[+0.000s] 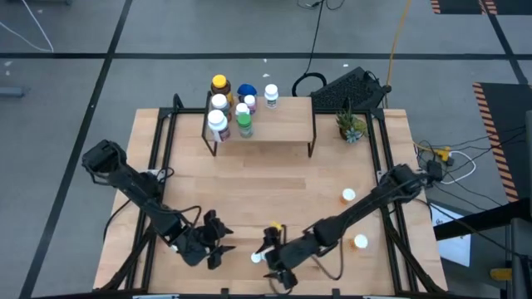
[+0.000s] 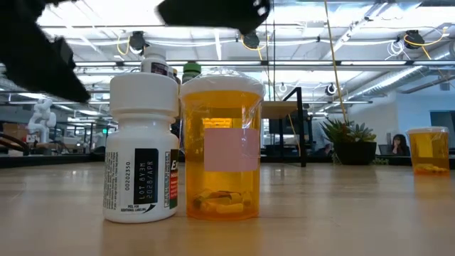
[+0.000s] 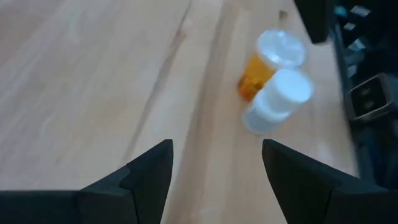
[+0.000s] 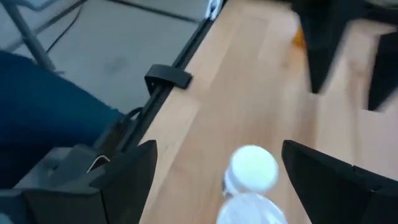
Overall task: Pick and place medicine bottles onto shelf by color
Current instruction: Put the white small medicine bottle on the shelf, aligned with the white small medicine bottle
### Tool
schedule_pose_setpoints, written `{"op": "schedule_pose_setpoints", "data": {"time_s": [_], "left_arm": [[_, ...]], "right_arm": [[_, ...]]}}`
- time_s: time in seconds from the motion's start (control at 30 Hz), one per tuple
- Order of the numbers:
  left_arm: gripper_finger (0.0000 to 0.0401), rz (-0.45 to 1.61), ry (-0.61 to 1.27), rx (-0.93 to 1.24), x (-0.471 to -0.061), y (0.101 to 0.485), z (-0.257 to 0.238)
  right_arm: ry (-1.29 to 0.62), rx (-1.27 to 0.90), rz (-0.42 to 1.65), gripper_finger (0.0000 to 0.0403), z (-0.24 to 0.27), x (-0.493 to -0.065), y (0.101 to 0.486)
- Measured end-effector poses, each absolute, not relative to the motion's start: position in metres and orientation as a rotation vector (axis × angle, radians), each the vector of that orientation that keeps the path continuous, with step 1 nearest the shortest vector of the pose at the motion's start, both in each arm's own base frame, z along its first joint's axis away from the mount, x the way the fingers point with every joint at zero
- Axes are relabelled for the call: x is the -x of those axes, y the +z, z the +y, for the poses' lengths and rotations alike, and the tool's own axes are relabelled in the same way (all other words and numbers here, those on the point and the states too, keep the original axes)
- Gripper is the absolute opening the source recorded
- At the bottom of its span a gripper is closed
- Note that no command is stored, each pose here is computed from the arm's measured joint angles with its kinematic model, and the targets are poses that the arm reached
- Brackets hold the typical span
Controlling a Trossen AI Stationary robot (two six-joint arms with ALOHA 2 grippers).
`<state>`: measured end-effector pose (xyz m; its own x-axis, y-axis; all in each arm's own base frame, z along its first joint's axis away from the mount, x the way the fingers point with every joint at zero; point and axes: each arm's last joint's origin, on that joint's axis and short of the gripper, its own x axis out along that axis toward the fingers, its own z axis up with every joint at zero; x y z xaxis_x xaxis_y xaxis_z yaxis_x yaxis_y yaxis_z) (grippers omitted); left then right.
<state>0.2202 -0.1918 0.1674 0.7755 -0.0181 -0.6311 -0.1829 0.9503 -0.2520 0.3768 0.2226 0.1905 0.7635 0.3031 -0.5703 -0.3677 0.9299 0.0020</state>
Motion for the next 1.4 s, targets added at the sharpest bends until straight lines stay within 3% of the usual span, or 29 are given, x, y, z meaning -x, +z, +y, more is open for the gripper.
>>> {"op": "schedule_pose_setpoints", "data": {"time_s": [0.4, 0.9, 1.03, 1.23, 1.4], "left_arm": [[0.0250, 0.671, 0.078, 0.315, -0.201, 0.131, -0.174], [0.0250, 0.636, 0.055, 0.353, -0.203, 0.133, -0.176], [0.0250, 0.616, 0.041, 0.367, -0.205, 0.135, -0.177], [0.0250, 0.554, 0.058, 0.345, -0.207, 0.139, -0.177], [0.0250, 0.477, 0.118, 0.266, -0.211, 0.145, -0.178]], "right_arm": [[0.338, 0.114, 0.781, 0.0319, 0.206, -0.410, 0.161], [0.347, 0.097, 0.778, 0.0143, 0.202, -0.414, 0.161], [0.323, 0.074, 0.763, 0.0140, 0.201, -0.414, 0.166], [0.098, 0.020, 0.704, 0.0158, 0.193, -0.411, 0.188], [-0.056, 0.022, 0.702, 0.0149, 0.184, -0.403, 0.203]]}}
